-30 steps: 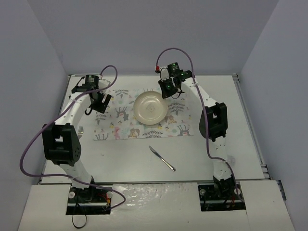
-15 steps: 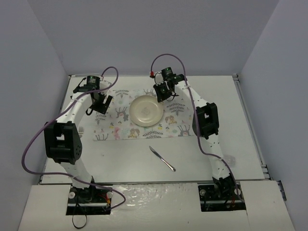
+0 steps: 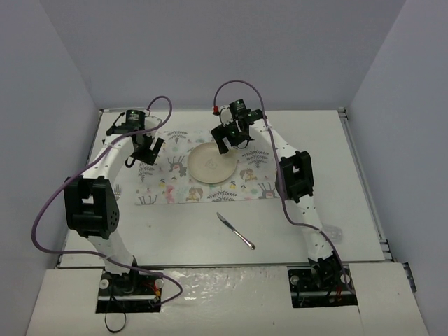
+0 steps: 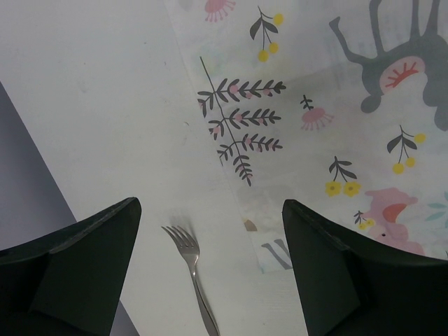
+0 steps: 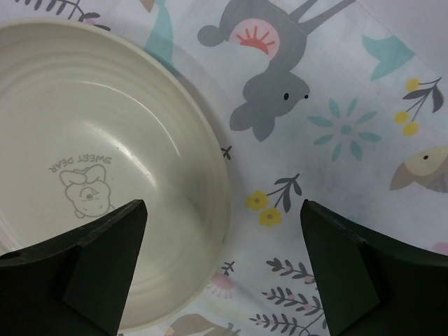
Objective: Set the dinner table for one person
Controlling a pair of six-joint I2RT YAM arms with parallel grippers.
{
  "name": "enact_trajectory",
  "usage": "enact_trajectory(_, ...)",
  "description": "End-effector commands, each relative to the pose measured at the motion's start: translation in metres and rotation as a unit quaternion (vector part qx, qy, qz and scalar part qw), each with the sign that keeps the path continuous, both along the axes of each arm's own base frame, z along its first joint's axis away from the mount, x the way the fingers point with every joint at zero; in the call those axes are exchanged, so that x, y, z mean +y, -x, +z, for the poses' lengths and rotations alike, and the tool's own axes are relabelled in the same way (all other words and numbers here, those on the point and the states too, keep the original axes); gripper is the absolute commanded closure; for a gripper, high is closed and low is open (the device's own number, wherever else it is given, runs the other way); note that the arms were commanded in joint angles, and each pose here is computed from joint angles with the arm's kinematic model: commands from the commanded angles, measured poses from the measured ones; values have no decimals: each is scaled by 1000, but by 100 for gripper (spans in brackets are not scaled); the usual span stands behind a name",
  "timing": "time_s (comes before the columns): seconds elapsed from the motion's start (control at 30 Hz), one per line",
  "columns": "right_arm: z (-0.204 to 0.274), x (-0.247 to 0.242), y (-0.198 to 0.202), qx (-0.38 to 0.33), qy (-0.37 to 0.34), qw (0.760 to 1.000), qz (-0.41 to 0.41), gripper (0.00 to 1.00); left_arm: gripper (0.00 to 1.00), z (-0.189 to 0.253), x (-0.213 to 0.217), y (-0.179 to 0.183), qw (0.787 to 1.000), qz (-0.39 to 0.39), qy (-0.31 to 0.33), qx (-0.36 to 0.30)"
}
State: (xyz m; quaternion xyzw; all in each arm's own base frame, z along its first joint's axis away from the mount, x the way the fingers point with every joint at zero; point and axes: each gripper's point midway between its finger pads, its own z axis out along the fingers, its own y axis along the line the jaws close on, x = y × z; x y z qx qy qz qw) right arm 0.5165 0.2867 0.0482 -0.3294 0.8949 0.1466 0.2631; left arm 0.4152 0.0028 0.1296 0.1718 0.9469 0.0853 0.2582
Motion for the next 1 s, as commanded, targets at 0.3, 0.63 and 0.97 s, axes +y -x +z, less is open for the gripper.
enact_trajectory(0.3,156,-100,16,-171,126,973,-94,0,20,60,5,-9,996,-7,-8,-93)
enact_trajectory(0.63,119,-247,199,-26,274,957,-93,0,20,35,9,36,993,-22,-13,-111)
enact_trajectory(0.97,106,-342,292,75,282,942,-165,0,20,10,-6,52,992,-69,13,-107)
